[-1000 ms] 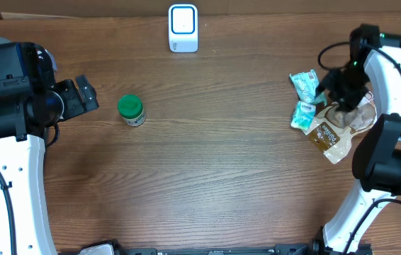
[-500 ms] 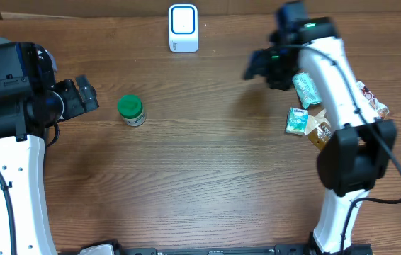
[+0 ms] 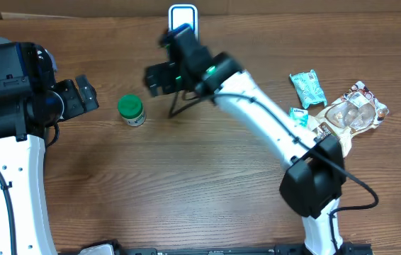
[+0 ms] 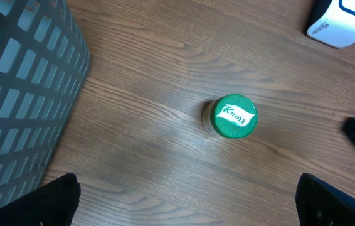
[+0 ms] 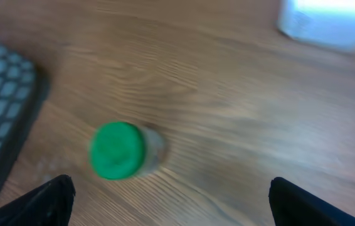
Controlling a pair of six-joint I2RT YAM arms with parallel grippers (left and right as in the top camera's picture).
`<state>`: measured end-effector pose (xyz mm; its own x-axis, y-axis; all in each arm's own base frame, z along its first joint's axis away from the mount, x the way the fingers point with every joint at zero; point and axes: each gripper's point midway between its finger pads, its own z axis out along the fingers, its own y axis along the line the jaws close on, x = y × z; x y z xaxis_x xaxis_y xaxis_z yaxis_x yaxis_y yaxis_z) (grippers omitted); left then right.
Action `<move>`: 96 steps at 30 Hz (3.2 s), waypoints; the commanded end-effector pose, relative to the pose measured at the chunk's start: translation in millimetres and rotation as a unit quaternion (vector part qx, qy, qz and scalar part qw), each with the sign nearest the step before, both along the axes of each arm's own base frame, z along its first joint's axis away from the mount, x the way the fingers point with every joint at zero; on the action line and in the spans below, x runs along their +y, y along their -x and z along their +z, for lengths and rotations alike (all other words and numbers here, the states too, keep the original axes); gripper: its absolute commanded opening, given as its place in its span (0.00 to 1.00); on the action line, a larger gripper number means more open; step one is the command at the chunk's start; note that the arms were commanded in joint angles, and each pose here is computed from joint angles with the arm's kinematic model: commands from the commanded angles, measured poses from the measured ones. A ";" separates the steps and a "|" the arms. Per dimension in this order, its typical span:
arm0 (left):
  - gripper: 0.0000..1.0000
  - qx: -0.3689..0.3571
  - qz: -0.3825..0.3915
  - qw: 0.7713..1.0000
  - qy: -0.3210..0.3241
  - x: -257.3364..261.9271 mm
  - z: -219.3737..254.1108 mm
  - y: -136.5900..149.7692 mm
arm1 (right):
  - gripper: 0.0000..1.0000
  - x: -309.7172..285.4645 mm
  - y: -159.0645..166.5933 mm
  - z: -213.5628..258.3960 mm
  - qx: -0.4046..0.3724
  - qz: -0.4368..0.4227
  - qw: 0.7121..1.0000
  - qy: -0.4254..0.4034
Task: Scan the item barcode
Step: 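Reach the right gripper left to the green-lidded jar, then grasp the green-lidded jar by its lid with the right gripper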
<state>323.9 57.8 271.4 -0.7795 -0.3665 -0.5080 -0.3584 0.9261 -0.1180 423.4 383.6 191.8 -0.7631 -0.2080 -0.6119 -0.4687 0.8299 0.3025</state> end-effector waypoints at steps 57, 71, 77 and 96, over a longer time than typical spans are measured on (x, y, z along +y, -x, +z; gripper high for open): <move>1.00 -0.010 -0.004 1.000 -0.014 3.5 7.7 2.7 | 1.00 84.9 -4.3 -93.3 -0.142 0.130 0.976 0.103; 1.00 -0.010 -0.004 1.000 -0.014 3.5 7.7 2.7 | 0.97 85.3 2.8 -131.7 -0.089 0.162 0.979 0.088; 1.00 -0.010 -0.004 1.000 -0.014 3.5 7.7 2.7 | 0.87 86.0 0.4 -131.6 -0.093 0.160 0.979 0.086; 0.99 -0.010 -0.004 1.000 -0.014 3.5 7.7 2.7 | 0.62 70.1 -1.5 -62.9 -0.115 0.147 0.980 0.069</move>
<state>324.0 57.8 271.5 -0.7793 -0.3664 -0.5083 -0.3584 0.9261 -0.1181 416.2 459.5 60.1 -0.5403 -0.5509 -0.6361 -0.7444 0.6654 0.0560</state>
